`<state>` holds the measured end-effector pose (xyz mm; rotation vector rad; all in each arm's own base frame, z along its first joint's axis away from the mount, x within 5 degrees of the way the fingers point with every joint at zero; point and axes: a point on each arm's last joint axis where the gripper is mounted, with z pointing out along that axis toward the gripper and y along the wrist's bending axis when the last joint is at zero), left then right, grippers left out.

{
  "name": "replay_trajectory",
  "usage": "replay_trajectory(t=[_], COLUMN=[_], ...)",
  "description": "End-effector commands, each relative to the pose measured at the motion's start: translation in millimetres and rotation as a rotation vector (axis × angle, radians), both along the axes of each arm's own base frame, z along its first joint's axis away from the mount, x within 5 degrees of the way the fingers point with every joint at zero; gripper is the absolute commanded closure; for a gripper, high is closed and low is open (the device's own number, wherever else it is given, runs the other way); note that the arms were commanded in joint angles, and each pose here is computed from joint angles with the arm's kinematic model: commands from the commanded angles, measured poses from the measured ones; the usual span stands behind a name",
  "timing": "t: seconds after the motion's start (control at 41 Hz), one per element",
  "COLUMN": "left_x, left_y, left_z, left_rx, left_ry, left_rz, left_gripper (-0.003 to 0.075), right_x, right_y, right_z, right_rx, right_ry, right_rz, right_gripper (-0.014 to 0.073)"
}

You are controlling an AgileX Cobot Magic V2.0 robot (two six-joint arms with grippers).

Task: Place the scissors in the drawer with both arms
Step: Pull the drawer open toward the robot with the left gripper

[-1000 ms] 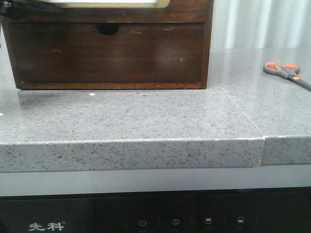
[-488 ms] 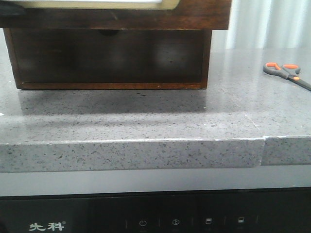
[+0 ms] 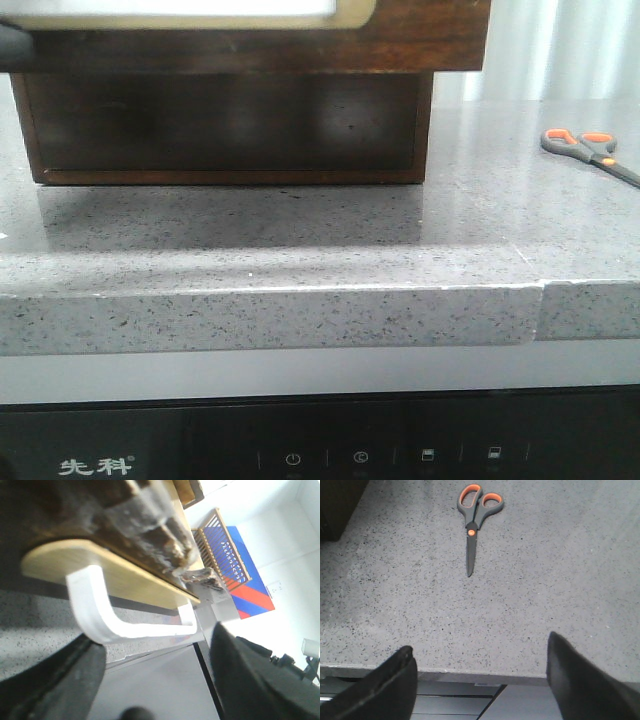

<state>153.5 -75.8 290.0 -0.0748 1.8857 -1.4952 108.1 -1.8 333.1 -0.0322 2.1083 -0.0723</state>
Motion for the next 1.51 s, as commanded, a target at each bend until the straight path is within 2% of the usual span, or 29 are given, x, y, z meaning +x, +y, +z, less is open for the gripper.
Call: replay_trajectory(t=[0.0,0.268,0.512,0.585,0.732,0.854,1.0,1.073,1.146,1.366,1.488], left_x=[-3.9,-15.8,-35.6,-41.0,-49.9,-55.7,-58.3,-59.5,-60.1,-64.3,-67.4], left_y=[-3.1,-7.0,-8.0,-7.1,0.6,15.1,34.2,39.7,39.0,23.1,12.8], left_z=[19.6,3.9,13.5,23.2,48.7,77.6,98.2,103.0,105.6,108.9,114.5], left_rx=[-0.101,-0.049,0.016,0.099,0.389,0.647,0.878,0.931,0.969,1.074,1.013], left_ry=[-0.070,-0.023,-0.102,-0.127,-0.183,-0.211,-0.201,-0.186,-0.225,-0.476,-0.570], left_rz=[-0.044,-0.132,-0.169,-0.164,-0.118,-0.012,0.128,0.179,0.167,0.009,-0.028], left_gripper=[0.0213,0.0213,0.0230,0.0230,0.0230,0.0230,0.0230,0.0230,0.0230,0.0230,0.0230], right_x=[4.6,4.6,4.6,4.6,4.6,4.6,4.6,4.6,4.6,4.6,4.7], right_y=[0.1,0.1,0.1,0.1,0.1,0.1,0.1,0.1,0.1,0.1,0.1], right_z=[15.6,15.6,15.6,15.6,15.6,15.6,15.6,15.6,15.6,15.6,15.8], right_rx=[-0.026,-0.026,-0.026,-0.026,-0.026,-0.026,-0.026,-0.026,-0.026,-0.026,-0.025], right_ry=[-0.099,-0.099,-0.099,-0.099,-0.099,-0.099,-0.099,-0.099,-0.099,-0.099,-0.101], right_rz=[0.014,0.014,0.014,0.014,0.014,0.014,0.014,0.014,0.014,0.014,0.014], right_gripper=[0.0035,0.0035,0.0035,0.0035,0.0035,0.0035,0.0035,0.0035,0.0035,0.0035,0.0035])
